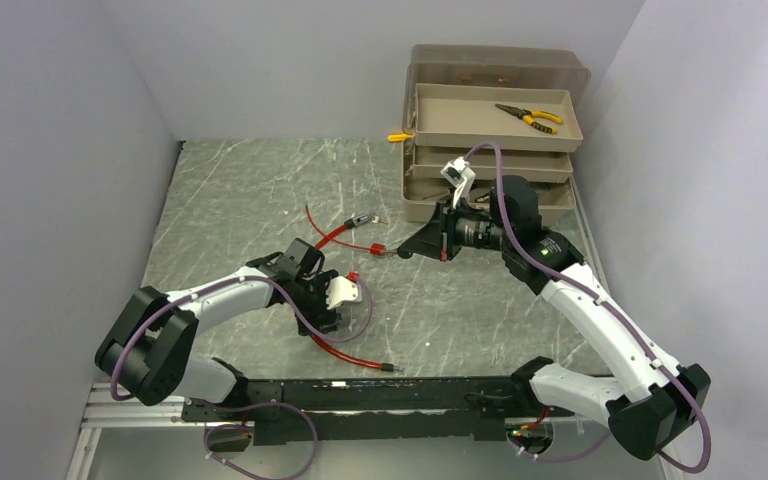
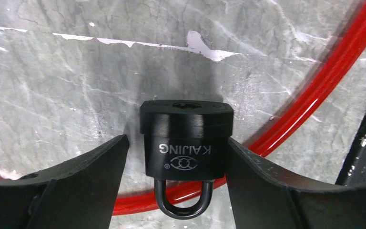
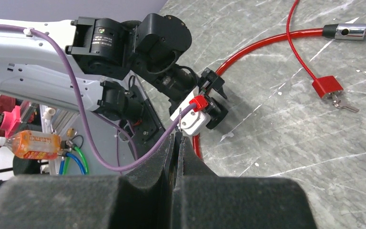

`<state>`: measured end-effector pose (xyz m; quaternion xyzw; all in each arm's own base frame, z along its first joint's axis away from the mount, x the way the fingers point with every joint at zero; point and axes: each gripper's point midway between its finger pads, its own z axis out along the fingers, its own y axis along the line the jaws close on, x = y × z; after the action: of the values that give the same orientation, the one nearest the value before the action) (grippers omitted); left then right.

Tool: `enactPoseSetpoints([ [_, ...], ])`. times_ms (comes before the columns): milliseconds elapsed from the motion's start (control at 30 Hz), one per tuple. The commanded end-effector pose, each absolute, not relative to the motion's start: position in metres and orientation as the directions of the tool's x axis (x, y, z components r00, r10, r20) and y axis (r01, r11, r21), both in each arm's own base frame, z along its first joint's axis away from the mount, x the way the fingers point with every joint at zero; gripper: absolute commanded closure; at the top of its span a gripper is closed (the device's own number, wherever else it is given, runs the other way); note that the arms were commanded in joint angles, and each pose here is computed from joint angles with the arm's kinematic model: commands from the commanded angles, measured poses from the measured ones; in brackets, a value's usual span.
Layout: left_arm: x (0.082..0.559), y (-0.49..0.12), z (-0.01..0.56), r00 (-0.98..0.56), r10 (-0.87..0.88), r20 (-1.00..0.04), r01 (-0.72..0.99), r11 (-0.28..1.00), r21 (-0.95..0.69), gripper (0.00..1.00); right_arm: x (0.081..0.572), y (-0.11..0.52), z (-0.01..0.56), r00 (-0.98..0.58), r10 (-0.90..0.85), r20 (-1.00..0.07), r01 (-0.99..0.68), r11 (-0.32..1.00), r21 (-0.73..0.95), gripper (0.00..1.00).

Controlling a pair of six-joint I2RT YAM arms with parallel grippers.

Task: Unlock with the key
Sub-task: Pick up the lock from the center of the board.

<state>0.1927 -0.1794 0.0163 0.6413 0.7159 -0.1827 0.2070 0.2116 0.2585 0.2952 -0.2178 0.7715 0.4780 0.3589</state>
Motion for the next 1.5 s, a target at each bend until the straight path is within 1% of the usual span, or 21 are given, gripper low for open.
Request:
enactPoseSetpoints([
  [0,0.185,-0.175,0.002,-0.116,0.856,-0.504,0.993,0.110,-0.042,0.28,0.213,0.262,0.322,-0.605,0.025,-0.796,-0.720,0.409,0.560,1.00],
  [67,0.185,-0.176,0.002,-0.116,0.855,-0.505,0.993,0.106,-0.049,0.37,0.213,0.262,0.322,-0.603,0.025,-0.797,-0.722,0.409,0.559,1.00],
  [133,0.184,-0.176,0.002,-0.117,0.855,-0.505,0.993,0.104,-0.053,0.39,0.213,0.262,0.320,-0.605,0.024,-0.796,-0.719,0.412,0.560,1.00],
  [200,0.184,-0.176,0.003,-0.112,0.856,-0.505,0.994,0.099,-0.053,0.40,0.214,0.262,0.321,-0.605,0.023,-0.796,-0.719,0.413,0.559,1.00],
  [567,0.182,-0.174,0.004,-0.105,0.856,-0.506,0.994,0.095,-0.045,0.28,0.210,0.257,0.311,-0.612,0.025,-0.790,-0.707,0.429,0.562,1.00],
  [667,0.184,-0.172,0.003,-0.101,0.859,-0.501,0.995,0.101,-0.029,0.23,0.211,0.257,0.314,-0.603,0.023,-0.797,-0.714,0.429,0.553,1.00],
  [867,0.193,-0.173,-0.002,-0.071,0.876,-0.477,0.993,0.109,0.053,0.23,0.211,0.255,0.316,-0.595,0.027,-0.803,-0.717,0.434,0.546,1.00],
  [1000,0.194,-0.174,-0.008,-0.029,0.897,-0.442,0.991,0.084,0.106,0.27,0.211,0.254,0.316,-0.596,0.027,-0.802,-0.716,0.434,0.547,1.00],
  [1133,0.192,-0.176,-0.009,-0.026,0.898,-0.439,0.992,0.078,0.101,0.36,0.211,0.253,0.315,-0.598,0.029,-0.801,-0.714,0.435,0.548,1.00],
  [1233,0.191,-0.177,-0.008,-0.023,0.892,-0.451,0.992,0.077,0.102,0.48,0.211,0.253,0.316,-0.598,0.026,-0.801,-0.715,0.435,0.547,1.00],
  [1267,0.190,-0.178,-0.007,-0.022,0.891,-0.454,0.992,0.075,0.101,0.55,0.212,0.252,0.316,-0.596,0.028,-0.802,-0.716,0.435,0.547,1.00],
  [1300,0.191,-0.178,-0.006,-0.022,0.890,-0.455,0.992,0.078,0.104,0.67,0.212,0.252,0.316,-0.597,0.030,-0.802,-0.714,0.435,0.548,1.00],
  [1367,0.193,-0.174,-0.007,-0.020,0.900,-0.435,0.990,0.079,0.116,0.85,0.213,0.252,0.317,-0.599,0.030,-0.800,-0.713,0.434,0.550,1.00],
  [1400,0.193,-0.172,-0.008,-0.022,0.905,-0.425,0.990,0.079,0.116,0.92,0.214,0.251,0.317,-0.601,0.030,-0.799,-0.712,0.435,0.551,1.00],
  [1467,0.190,-0.171,-0.005,-0.028,0.906,-0.422,0.992,0.078,0.101,0.97,0.215,0.251,0.318,-0.602,0.029,-0.798,-0.712,0.433,0.553,1.00],
])
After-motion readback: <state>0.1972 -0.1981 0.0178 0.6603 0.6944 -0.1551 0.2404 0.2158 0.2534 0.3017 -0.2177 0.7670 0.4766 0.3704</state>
